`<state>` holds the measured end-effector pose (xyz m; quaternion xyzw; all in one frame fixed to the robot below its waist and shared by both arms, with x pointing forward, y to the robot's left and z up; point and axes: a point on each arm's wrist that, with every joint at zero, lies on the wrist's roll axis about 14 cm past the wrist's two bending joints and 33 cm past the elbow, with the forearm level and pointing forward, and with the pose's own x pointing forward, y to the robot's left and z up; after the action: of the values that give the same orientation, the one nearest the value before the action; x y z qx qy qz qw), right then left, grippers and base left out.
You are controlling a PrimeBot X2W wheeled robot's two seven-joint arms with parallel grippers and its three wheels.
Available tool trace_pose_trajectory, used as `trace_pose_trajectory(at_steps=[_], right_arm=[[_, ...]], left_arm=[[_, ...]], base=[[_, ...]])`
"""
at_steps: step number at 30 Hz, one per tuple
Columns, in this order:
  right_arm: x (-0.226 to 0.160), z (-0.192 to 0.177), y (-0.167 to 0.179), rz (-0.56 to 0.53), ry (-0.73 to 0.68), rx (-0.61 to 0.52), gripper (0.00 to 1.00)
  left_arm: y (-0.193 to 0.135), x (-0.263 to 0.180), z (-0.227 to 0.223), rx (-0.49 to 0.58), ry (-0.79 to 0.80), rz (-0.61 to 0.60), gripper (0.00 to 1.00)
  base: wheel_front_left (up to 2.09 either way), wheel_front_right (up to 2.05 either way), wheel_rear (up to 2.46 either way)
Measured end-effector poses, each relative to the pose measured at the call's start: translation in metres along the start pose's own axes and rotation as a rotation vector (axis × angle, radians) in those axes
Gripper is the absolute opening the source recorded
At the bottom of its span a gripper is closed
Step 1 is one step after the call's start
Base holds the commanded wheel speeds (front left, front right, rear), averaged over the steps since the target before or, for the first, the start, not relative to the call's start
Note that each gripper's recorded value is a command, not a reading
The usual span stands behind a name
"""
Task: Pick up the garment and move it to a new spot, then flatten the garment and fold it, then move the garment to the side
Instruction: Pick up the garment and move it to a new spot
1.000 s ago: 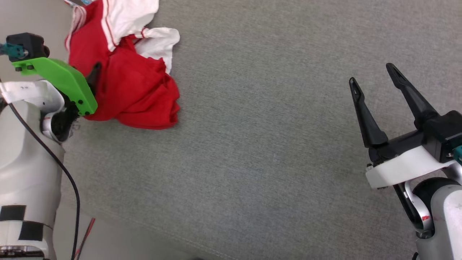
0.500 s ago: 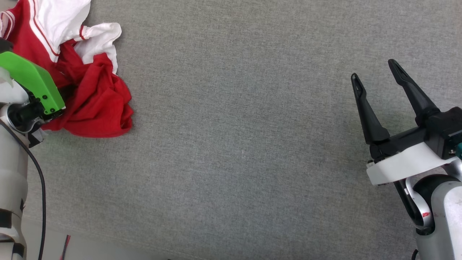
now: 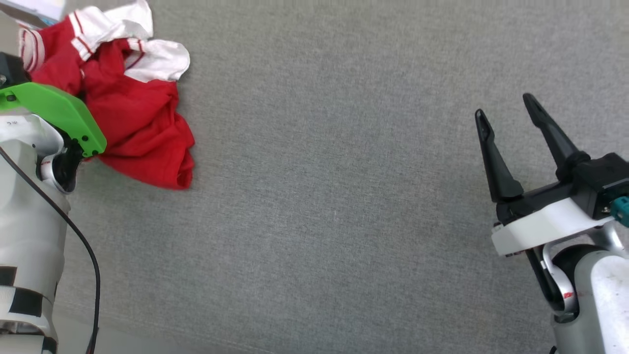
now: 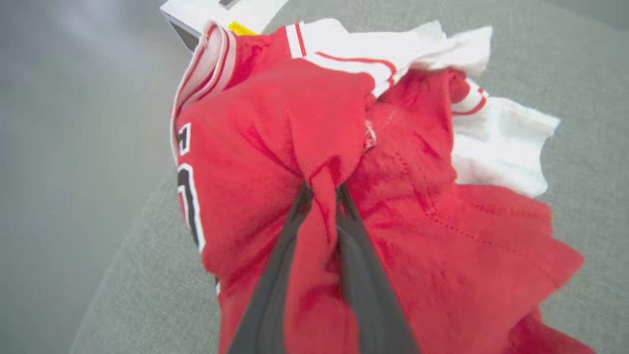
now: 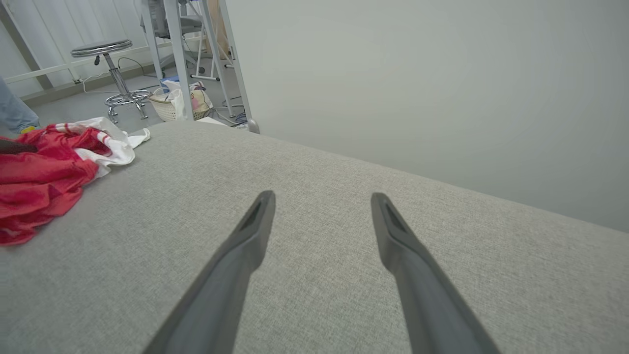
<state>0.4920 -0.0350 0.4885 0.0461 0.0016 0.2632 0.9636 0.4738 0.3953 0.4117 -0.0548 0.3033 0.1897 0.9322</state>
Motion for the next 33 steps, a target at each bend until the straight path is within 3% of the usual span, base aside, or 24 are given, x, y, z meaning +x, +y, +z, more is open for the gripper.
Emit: trace_pose_trajectory(at_steps=[11,20,23,27,33], right_arm=[[-0.025,0.038,0.005,-0.063,-0.078,0.012,1.00],[-0.063,0.061,-0.019,-0.184,-0.118,-0.013,1.00],[-0.081,0.065,-0.034,-0.246,-0.124,-0.021,1.00],[-0.100,0.069,-0.049,-0.310,-0.129,-0.032,1.00],[-0.119,0.071,-0.062,-0.373,-0.131,-0.039,1.00]], left_arm=[[-0.031,-0.057,0.103,0.087,-0.471,-0.073,0.00],[-0.142,-0.098,0.145,0.119,-0.649,-0.365,0.00],[-0.203,-0.113,0.129,0.129,-0.626,-0.528,0.00],[-0.275,-0.131,0.075,0.148,-0.515,-0.731,0.00],[-0.338,-0.157,-0.028,0.177,-0.278,-0.934,0.00]], base=[[0.00,0.00,0.00],[0.00,0.00,0.00],[0.00,0.00,0.00],[0.00,0.00,0.00],[0.00,0.00,0.00]])
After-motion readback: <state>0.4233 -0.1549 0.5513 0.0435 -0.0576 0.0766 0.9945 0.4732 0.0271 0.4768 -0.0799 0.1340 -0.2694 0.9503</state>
